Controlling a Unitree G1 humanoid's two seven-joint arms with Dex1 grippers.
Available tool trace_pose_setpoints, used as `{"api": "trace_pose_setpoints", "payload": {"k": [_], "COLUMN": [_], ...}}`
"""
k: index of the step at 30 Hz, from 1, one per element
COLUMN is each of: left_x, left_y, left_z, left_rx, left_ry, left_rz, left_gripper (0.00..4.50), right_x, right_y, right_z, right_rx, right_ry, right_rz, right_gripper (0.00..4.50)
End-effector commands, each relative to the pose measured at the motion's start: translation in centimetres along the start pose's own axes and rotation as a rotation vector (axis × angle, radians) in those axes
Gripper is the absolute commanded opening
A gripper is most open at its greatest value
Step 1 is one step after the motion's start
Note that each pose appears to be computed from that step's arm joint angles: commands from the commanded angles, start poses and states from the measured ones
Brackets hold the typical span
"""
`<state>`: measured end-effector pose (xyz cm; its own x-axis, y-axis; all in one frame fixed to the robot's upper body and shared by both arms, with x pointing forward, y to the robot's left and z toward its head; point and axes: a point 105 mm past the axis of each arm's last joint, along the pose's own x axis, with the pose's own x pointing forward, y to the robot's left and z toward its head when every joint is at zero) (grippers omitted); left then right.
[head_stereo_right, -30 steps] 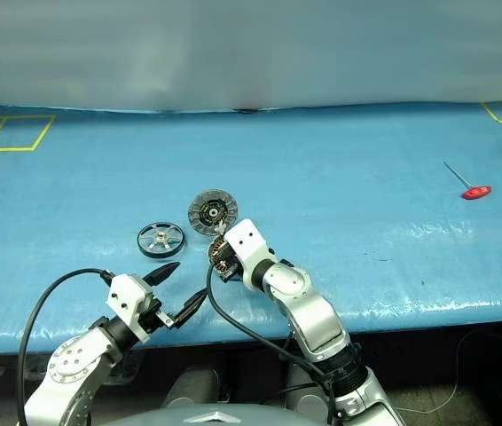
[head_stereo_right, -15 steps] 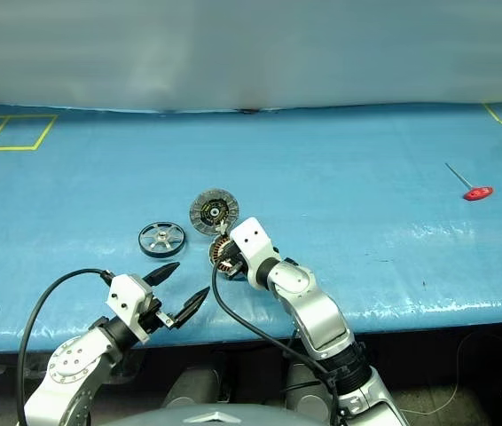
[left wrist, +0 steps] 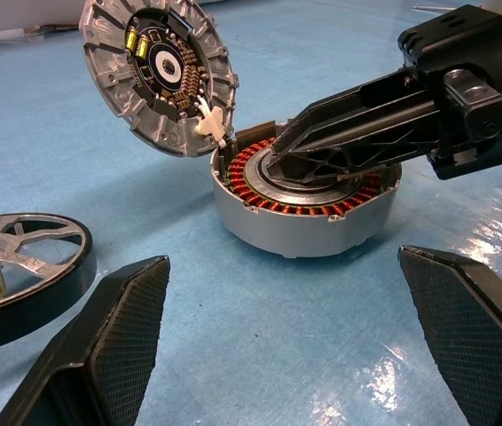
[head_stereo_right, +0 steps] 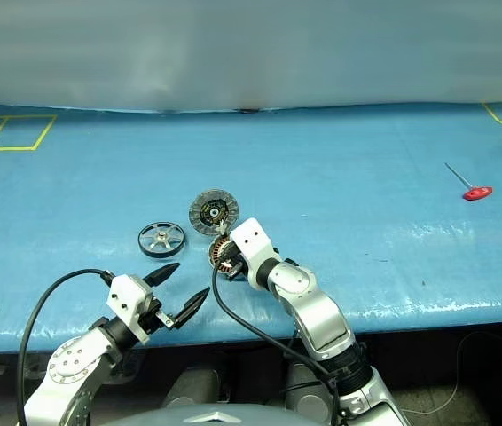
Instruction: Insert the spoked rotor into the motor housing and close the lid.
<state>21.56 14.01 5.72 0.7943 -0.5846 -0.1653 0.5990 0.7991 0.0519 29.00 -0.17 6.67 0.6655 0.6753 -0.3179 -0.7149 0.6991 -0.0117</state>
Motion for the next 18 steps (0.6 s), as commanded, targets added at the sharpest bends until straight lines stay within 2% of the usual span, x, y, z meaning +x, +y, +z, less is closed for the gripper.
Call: {"api": "trace_pose_setpoints", "payload": {"k": [1, 4, 10, 13, 18], "left_x": [-0.1, -0.1, -0.2, -0.1, 0.0], "left_y": [0.1, 0.1, 0.1, 0.1, 0.1], "left_z": [0.5, 0.5, 0.5, 0.5, 0.6], "left_rx": [0.014, 0.014, 0.014, 0.016, 0.018], "left_ry": [-0.018, -0.018, -0.018, -0.019, -0.021], "left_rz": [0.001, 0.003, 0.001, 0.0, -0.002], "left_gripper": [4.5, 4.5, 4.5, 4.5, 4.5], "right_x": [0.0, -0.4, -2.1, -2.5, -2.3], "right_y": [0.5, 0.2, 0.2, 0.3, 0.3], "right_z": [0.7, 2.0, 5.3, 5.7, 4.5], "right_rx": [0.002, 0.008, 0.007, 0.022, 0.006], "right_ry": [-0.029, -0.074, -0.167, -0.178, -0.121], "right_rz": [0.011, 0.005, 0.027, 0.032, 0.026], "right_gripper": [1.97, 2.91, 2.91, 2.29, 0.68]}}
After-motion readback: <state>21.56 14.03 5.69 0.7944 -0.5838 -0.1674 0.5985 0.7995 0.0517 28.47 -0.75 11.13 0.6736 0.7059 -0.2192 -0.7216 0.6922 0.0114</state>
